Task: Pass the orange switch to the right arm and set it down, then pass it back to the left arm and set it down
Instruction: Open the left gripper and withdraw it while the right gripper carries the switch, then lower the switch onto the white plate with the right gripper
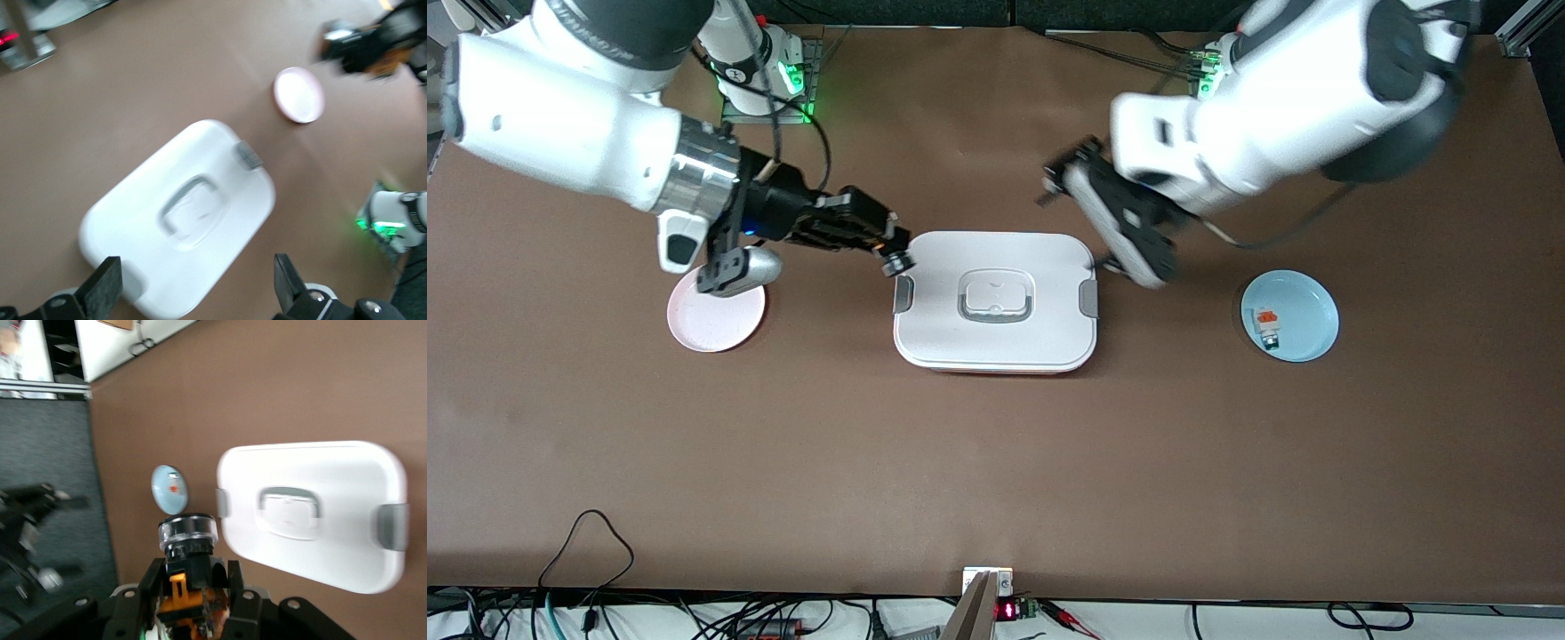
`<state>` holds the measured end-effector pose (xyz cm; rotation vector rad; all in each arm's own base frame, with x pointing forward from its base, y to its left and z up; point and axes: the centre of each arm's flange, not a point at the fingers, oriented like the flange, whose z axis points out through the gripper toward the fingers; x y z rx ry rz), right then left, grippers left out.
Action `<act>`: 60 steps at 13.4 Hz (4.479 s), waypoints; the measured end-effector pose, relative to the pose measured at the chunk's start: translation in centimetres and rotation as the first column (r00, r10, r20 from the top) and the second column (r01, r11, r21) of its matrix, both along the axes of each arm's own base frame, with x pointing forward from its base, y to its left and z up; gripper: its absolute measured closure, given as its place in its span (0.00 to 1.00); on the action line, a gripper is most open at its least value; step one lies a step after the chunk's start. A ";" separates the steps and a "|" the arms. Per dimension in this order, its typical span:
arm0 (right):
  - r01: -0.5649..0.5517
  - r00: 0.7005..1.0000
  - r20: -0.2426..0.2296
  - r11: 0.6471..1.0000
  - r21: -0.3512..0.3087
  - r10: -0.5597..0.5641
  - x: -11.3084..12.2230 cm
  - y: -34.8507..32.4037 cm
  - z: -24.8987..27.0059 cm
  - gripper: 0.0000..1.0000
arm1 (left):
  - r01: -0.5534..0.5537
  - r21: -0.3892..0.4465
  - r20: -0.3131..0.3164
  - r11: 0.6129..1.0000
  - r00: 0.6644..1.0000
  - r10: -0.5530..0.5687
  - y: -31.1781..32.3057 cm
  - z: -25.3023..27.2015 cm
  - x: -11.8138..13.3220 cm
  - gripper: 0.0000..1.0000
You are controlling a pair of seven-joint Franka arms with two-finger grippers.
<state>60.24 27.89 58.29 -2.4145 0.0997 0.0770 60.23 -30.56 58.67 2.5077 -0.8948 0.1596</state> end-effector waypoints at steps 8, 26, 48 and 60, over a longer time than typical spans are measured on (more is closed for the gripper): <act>-0.199 0.980 -0.034 0.945 -0.261 0.197 1.2 -10.4 -7.2 0.58 | -0.169 0.373 -0.072 0.912 0.975 0.210 19.2 -6.4 4.9 0.00; -0.824 0.355 -0.034 0.296 -0.484 0.934 -0.7 -30.6 -21.9 0.58 | -0.441 0.550 0.010 0.709 0.853 0.522 20.3 -0.3 -0.3 0.00; -0.807 0.083 0.056 0.100 -0.582 0.995 -6.3 -28.9 -38.5 0.58 | -0.364 0.528 -0.064 0.767 0.884 0.463 22.1 1.4 -4.1 0.00; -0.819 0.152 0.096 0.180 -0.545 0.984 -6.8 -28.9 -37.4 0.00 | -0.417 0.509 -0.040 0.753 0.862 0.505 25.0 2.3 -3.5 0.00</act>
